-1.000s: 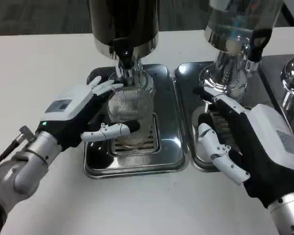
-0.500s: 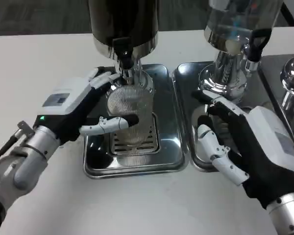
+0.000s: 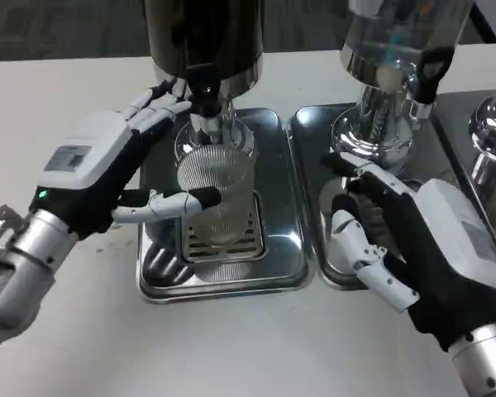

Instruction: Grasp the cup under the faucet to collect the drink, then remove the cup.

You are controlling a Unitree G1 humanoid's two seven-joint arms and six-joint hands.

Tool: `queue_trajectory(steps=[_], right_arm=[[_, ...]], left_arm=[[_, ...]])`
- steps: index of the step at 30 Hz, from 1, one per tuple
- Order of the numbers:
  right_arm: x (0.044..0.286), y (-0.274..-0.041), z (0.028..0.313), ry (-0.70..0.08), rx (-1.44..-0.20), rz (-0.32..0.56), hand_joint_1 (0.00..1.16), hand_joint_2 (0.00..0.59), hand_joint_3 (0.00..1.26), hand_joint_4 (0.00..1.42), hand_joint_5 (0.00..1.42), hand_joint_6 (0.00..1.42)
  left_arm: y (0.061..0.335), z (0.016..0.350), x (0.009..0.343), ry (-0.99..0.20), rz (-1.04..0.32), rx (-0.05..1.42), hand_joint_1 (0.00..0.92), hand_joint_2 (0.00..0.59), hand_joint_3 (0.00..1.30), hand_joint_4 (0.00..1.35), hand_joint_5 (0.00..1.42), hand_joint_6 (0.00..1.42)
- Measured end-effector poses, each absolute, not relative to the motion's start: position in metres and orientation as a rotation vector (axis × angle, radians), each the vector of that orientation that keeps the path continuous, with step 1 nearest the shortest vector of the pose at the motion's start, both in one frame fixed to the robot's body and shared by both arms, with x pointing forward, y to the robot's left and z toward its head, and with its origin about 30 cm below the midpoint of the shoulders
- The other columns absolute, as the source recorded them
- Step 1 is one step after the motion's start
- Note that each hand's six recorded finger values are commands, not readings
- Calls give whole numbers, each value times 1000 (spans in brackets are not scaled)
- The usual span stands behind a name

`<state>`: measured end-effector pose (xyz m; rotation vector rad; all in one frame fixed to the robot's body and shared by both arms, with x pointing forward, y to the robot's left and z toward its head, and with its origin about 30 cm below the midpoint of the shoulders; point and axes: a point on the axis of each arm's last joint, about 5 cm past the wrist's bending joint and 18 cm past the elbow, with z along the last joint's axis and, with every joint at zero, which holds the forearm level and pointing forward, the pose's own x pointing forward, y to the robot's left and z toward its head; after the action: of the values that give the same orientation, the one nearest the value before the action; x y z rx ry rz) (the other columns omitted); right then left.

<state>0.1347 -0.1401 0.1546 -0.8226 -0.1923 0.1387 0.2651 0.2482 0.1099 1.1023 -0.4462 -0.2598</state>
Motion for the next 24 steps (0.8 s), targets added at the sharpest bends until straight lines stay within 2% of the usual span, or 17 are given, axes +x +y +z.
queue_trajectory(steps=[4,9,12,15,17,18,20,24], right_arm=[[135,-140,154,-190,-811,139,50,492,214,202,246,231],[136,-139,153,-187,-802,136,52,494,226,207,256,220],[137,-139,152,-181,-787,139,53,494,227,207,257,218],[138,-139,150,-175,-780,143,53,495,233,216,260,217],[140,-138,151,-182,-777,143,54,495,237,237,277,227],[141,-138,152,-187,-775,144,54,495,243,254,289,229],[143,-138,152,-195,-768,142,62,491,256,282,308,231],[144,-137,153,-197,-759,145,74,490,259,300,323,244]], left_arm=[[271,124,254,-465,-226,1097,4,45,152,0,47,200],[295,137,238,-449,-205,1062,0,55,177,58,108,229],[306,144,228,-437,-197,980,0,59,216,112,175,300],[314,152,223,-437,-192,892,0,66,358,317,385,476],[320,160,223,-436,-212,780,0,73,418,390,462,552],[322,163,223,-435,-217,737,0,80,422,369,428,538],[327,169,224,-415,-257,619,0,84,384,304,305,405],[339,175,234,-291,-423,395,0,53,332,226,215,289]])
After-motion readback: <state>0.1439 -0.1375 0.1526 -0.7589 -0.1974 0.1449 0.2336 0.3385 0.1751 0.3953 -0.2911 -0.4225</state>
